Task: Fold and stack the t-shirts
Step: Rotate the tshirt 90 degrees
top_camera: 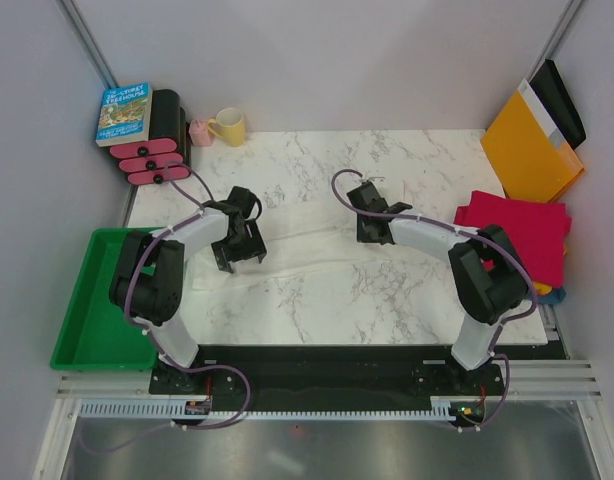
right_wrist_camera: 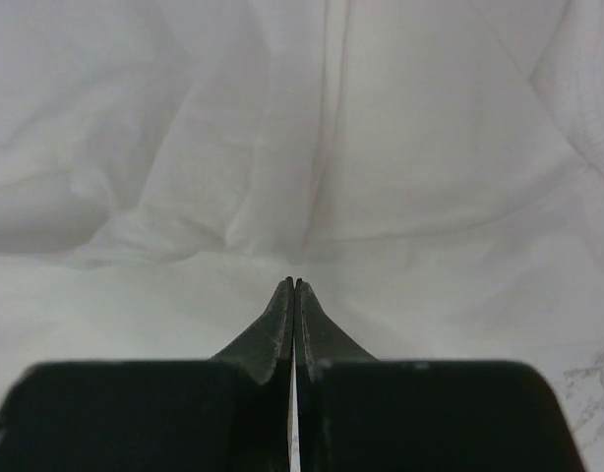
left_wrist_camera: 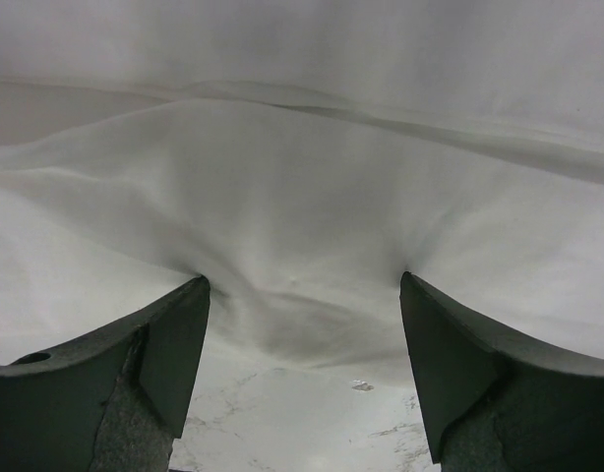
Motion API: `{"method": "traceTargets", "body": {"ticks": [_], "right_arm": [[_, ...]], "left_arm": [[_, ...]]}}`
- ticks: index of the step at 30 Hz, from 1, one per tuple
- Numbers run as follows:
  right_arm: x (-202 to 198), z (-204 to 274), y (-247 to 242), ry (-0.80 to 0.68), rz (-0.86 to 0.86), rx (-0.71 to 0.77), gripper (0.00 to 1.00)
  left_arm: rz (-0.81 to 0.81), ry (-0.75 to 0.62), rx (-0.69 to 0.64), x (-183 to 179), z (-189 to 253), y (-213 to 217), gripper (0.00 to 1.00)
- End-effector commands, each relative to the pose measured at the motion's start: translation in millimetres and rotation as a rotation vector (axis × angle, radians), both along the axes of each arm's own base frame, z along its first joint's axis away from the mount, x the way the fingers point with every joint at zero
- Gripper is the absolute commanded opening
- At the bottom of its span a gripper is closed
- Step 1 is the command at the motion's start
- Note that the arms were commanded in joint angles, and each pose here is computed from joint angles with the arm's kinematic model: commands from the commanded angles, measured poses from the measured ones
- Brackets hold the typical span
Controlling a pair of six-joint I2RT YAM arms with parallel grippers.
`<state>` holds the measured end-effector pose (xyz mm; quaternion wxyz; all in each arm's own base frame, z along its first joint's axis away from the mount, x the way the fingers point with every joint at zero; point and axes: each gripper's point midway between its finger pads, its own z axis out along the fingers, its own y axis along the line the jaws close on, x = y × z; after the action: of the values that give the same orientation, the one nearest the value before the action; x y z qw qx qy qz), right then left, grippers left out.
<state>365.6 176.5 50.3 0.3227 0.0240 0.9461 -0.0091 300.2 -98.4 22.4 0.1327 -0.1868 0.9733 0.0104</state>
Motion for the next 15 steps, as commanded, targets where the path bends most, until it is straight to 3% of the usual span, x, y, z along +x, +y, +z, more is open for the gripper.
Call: {"method": "traceTargets", "body": {"ticks": [1, 15], "right_arm": [[33, 14, 24, -0.070, 0.018, 0.046, 0.00], [106, 5, 57, -0.094, -0.002, 0.032, 0.00]], "left_arm": [[-0.006, -0.015, -0.009, 10, -2, -4, 0.84], [-0.016, 0.016, -0.002, 3, -10, -3, 0.84]]}}
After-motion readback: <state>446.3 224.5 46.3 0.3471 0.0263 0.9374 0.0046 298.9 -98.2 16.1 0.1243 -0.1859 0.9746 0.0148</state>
